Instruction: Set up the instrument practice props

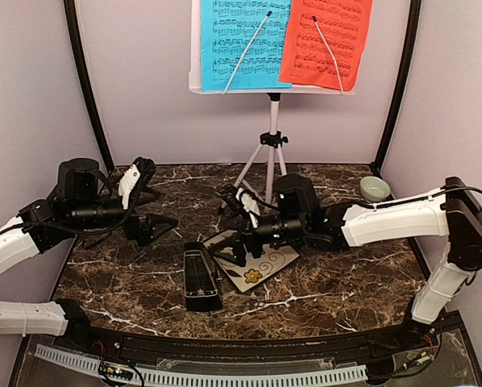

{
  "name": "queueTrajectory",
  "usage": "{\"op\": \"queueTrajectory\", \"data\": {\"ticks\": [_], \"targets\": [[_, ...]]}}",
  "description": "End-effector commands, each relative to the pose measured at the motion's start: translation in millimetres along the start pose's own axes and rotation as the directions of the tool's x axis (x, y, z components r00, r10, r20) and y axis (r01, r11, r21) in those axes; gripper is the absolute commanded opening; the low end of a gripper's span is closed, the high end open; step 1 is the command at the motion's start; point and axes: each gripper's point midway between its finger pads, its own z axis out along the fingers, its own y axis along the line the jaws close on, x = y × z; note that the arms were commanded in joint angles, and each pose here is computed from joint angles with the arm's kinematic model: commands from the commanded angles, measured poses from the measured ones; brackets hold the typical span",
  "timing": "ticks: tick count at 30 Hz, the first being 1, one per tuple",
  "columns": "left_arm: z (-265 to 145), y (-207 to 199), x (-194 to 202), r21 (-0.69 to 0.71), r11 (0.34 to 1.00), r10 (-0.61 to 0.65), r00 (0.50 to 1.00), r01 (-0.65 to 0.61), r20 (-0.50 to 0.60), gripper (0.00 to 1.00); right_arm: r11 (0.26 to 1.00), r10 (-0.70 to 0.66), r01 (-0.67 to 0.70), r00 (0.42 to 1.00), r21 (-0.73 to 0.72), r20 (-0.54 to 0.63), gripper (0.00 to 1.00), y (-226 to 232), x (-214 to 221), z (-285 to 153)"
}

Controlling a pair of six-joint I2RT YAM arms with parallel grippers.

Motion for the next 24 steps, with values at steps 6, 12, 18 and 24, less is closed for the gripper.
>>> {"op": "queueTrajectory", "data": {"ticks": [6, 12, 18, 24], "targets": [[-11, 30, 17, -0.115, 0.982, -0.148, 0.989, 0.147, -0.002, 0.99, 0.984, -0.145, 0.138, 0.987, -0.11, -0.066, 1.0, 40, -1, 49], [-12, 30, 17, -0.113, 0.983, -0.146, 0.989, 0.146, 0.009, 0.98, 0.97, -0.192, 0.17, 0.974, -0.173, -0.117, 1.0, 52, 21, 65], [-11, 30, 19, -0.112, 0.983, -0.146, 0.989, 0.145, 0.003, 0.98, 0.963, -0.211, 0.173, 0.961, -0.205, -0.178, 0.93, 46, 47, 81], [-10, 30, 22, -0.11, 0.983, -0.15, 0.989, 0.148, -0.007, 0.97, 0.961, -0.225, 0.187, 0.956, -0.205, -0.185, 0.84, 43, 57, 86]]}}
